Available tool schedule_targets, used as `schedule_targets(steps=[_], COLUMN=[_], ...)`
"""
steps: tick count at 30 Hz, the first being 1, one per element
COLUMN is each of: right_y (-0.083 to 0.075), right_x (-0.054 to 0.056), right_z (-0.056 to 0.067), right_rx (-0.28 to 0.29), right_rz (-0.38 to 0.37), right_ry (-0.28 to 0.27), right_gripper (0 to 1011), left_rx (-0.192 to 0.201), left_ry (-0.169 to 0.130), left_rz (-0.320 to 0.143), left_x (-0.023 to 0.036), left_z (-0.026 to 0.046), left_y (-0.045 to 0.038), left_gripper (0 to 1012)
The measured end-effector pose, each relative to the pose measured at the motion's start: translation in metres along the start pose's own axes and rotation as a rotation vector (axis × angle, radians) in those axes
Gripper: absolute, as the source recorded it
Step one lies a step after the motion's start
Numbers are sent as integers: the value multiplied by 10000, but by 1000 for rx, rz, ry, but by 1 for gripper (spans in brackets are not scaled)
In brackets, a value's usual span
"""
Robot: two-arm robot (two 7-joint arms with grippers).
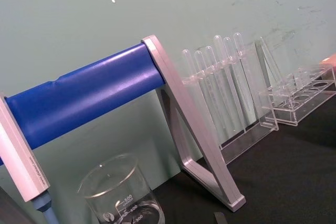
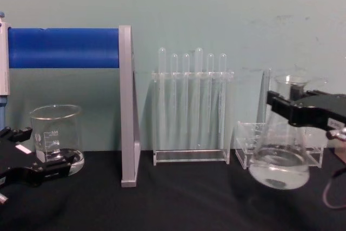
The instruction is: Grasp the erlenmeyer flask with one hand, shake it three times, then place it back.
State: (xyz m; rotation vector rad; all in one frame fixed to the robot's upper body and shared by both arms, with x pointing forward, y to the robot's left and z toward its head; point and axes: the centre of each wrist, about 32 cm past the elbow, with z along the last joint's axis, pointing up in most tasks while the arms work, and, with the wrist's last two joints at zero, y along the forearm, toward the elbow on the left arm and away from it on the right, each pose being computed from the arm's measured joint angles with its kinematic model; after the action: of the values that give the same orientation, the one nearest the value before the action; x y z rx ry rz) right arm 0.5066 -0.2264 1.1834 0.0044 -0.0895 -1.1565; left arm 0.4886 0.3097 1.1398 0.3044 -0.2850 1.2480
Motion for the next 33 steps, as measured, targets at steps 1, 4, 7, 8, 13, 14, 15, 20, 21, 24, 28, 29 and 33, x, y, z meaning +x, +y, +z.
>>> schedule_targets(steps=[1,4,7,8,13,14,15,20,21,24,28,29,33], right_y=[-3,-10,-14,-14,-3,4,4,26,27,26,21,21,11], right_x=[12,44,46,38,-37,-71,-71,-202,-218,-331,-441,-441,-555], right_z=[0,0,-4,-6,-3,1,1,22,23,33,44,44,48], right_rx=[1,1,2,2,4,6,6,12,13,15,14,14,12], right_rz=[-6,-22,-27,-23,17,36,36,107,117,181,244,244,310], right_ry=[-1,-1,0,2,6,7,7,10,11,18,24,24,27], right_gripper=[450,449,449,449,449,449,449,449,450,449,449,449,449], left_rx=[0,0,0,0,0,0,0,0,0,0,0,0,0], left_ry=[0,0,0,0,0,0,0,0,0,0,0,0,0], left_rz=[0,0,0,0,0,0,0,0,0,0,0,0,0], left_x=[0,0,0,0,0,0,0,0,0,0,0,0,0], left_z=[0,0,0,0,0,0,0,0,0,0,0,0,0], left_y=[0,0,0,0,0,0,0,0,0,0,0,0,0], left_gripper=[1001,1001,1001,1001,1001,1001,1001,1001,1001,1001,1001,1001,1001])
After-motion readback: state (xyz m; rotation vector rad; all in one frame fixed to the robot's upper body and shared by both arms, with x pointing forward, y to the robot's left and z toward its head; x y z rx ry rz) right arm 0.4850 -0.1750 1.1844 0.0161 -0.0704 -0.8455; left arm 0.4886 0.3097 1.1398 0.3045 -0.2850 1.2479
